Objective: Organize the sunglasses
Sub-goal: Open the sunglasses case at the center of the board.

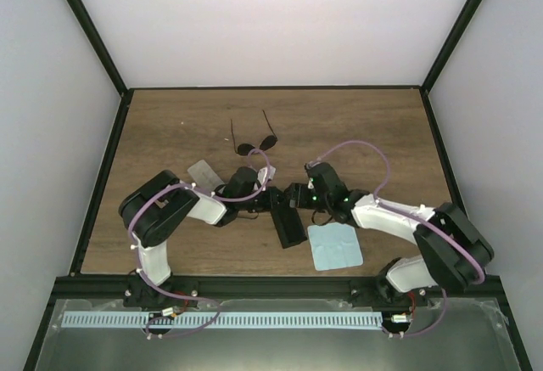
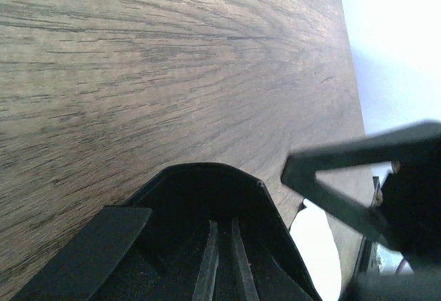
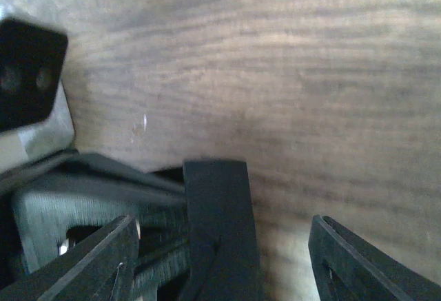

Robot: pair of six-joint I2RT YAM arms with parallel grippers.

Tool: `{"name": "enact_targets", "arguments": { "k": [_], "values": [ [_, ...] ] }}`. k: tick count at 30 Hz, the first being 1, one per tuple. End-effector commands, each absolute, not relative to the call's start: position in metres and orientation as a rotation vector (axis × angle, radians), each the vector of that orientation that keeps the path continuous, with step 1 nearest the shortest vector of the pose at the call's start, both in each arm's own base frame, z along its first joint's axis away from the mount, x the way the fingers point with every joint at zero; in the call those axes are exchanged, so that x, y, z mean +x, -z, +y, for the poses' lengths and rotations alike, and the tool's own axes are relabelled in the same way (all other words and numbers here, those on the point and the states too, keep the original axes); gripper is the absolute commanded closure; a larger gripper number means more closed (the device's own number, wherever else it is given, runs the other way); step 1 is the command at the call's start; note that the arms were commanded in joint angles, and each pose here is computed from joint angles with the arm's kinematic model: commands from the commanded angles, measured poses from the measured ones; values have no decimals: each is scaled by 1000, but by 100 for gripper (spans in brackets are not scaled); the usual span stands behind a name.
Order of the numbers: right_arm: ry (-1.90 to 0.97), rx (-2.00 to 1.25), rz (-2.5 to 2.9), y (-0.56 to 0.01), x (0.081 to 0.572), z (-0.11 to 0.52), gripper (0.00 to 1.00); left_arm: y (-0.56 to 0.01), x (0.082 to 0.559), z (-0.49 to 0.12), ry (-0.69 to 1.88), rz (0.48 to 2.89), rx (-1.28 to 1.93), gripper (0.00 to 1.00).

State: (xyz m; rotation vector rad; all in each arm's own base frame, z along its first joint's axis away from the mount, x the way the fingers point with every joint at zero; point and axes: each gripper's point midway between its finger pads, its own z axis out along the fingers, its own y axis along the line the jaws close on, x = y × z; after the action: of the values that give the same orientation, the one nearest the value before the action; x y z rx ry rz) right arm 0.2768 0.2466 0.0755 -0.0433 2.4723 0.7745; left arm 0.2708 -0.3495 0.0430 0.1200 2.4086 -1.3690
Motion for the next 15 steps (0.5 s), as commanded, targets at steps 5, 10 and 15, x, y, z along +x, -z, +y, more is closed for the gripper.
{"name": "enact_targets", "arguments": {
  "k": [5, 10, 15],
  "values": [
    [-616, -44, 2477, -67, 242, 231, 32, -16, 267, -344, 1318, 2477, 109, 92],
    [-573, -23, 2545, -42, 229, 225, 44, -18, 266, -343, 1323, 2470, 109, 92],
    [-521, 42, 2548, -41, 229, 214, 64, -20, 265, -340, 1310, 2464, 104, 92]
  ]
}}
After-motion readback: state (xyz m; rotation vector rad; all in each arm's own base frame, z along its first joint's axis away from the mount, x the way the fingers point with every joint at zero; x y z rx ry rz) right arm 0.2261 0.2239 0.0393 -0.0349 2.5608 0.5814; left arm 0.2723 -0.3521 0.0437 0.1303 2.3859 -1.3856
